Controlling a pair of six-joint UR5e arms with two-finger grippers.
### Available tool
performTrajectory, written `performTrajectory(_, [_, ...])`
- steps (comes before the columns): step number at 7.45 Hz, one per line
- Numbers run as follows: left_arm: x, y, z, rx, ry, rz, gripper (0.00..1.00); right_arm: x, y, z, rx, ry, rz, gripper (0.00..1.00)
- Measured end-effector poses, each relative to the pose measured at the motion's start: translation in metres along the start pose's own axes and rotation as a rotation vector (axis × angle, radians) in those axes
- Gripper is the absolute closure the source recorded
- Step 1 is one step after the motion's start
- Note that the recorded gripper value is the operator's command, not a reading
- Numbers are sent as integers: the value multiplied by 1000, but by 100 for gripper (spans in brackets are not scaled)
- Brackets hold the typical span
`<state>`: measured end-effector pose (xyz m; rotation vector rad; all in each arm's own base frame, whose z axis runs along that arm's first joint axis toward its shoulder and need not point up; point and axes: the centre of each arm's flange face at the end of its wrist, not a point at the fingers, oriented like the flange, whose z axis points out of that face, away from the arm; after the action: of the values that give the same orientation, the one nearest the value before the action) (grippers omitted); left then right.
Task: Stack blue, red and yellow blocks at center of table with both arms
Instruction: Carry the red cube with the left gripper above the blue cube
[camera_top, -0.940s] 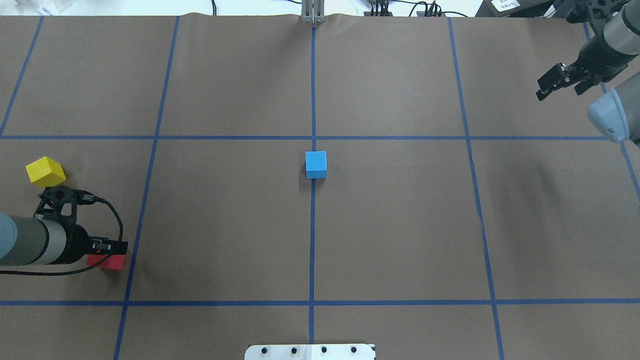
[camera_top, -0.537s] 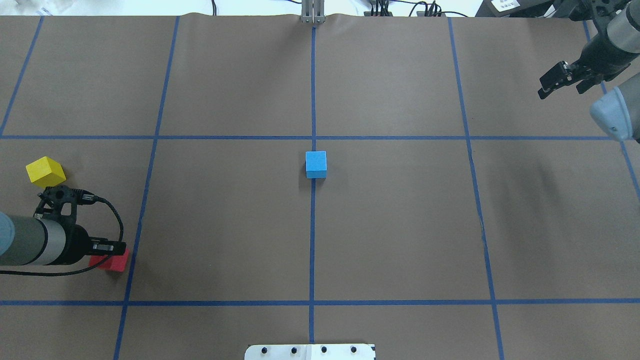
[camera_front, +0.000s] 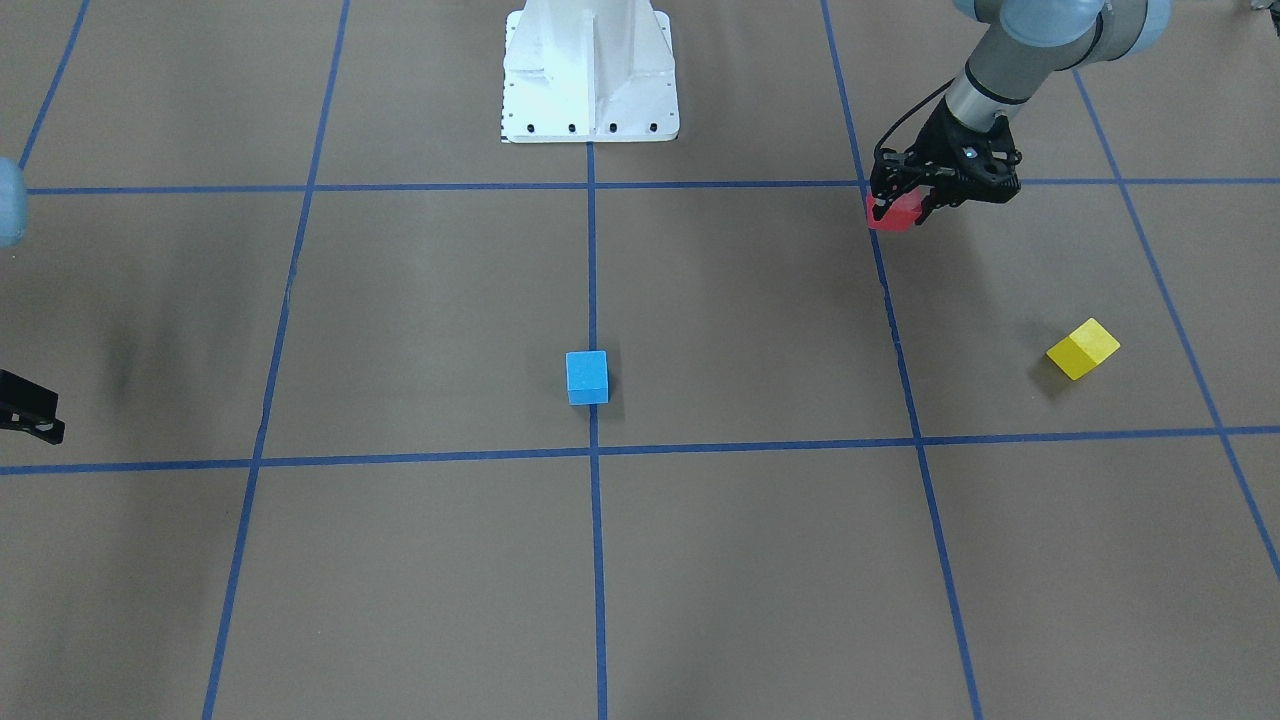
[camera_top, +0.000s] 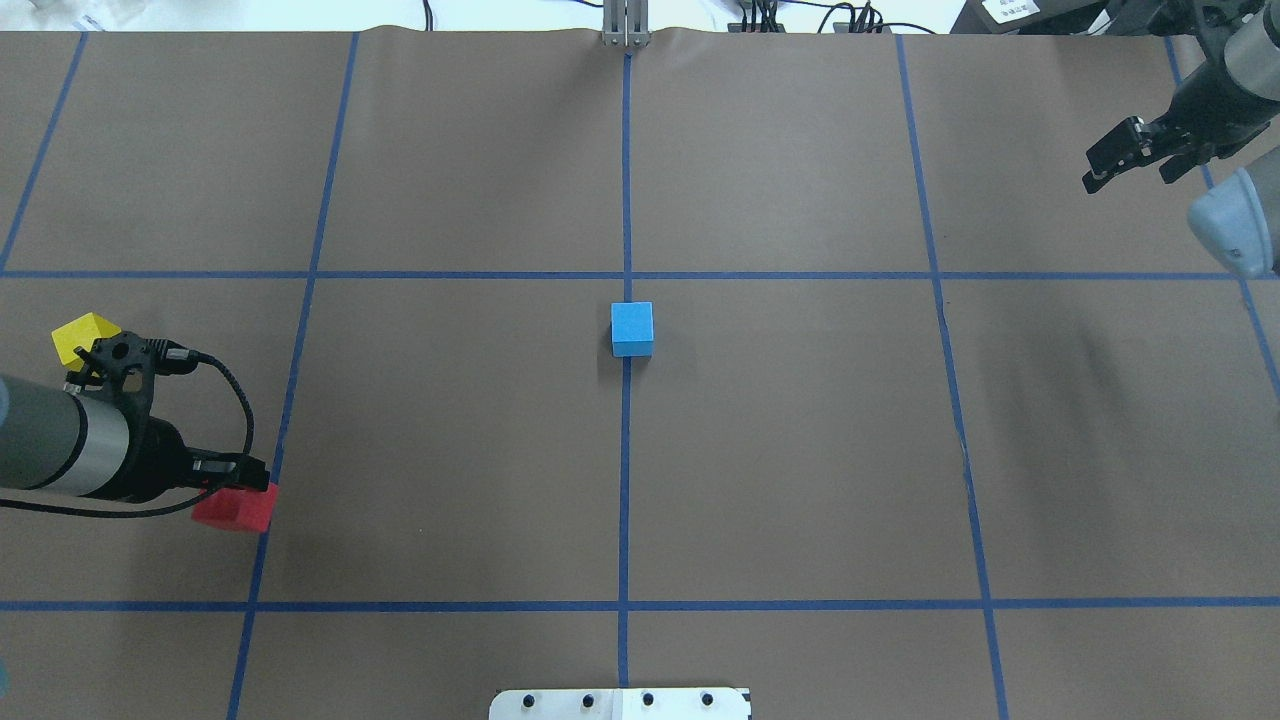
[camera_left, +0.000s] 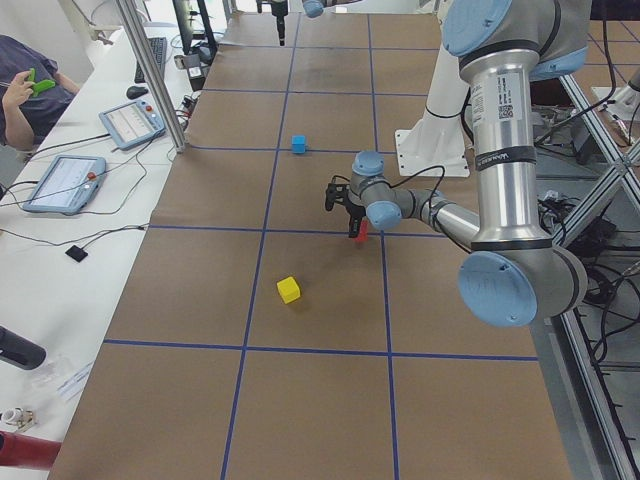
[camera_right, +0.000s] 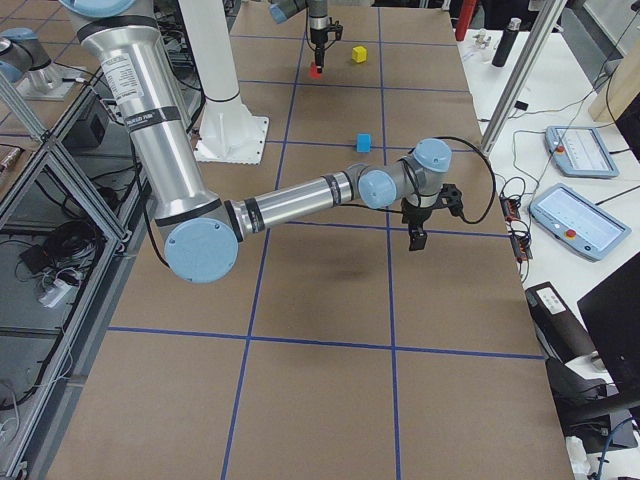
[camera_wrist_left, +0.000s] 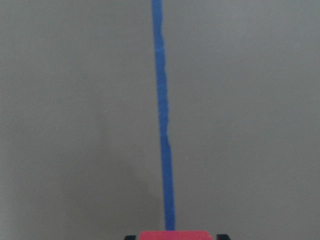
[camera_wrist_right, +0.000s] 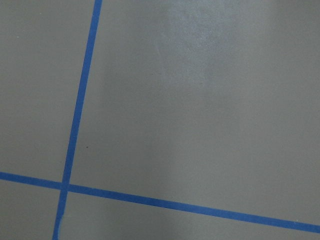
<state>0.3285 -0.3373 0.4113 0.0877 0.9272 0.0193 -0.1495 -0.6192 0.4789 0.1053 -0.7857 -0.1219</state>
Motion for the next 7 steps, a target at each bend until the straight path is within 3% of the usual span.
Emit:
performTrajectory(2, [97,-52,-34,-7,-23,-38,100,10,15,-1,0,3,9,0])
performTrajectory(4, [206,-98,-55,-10,-88,-66,100,27,46,-6,4,5,20,0])
performTrajectory(7, [310,-156,-37,1,-122,-79,100,74,80,-17,15,24,56,0])
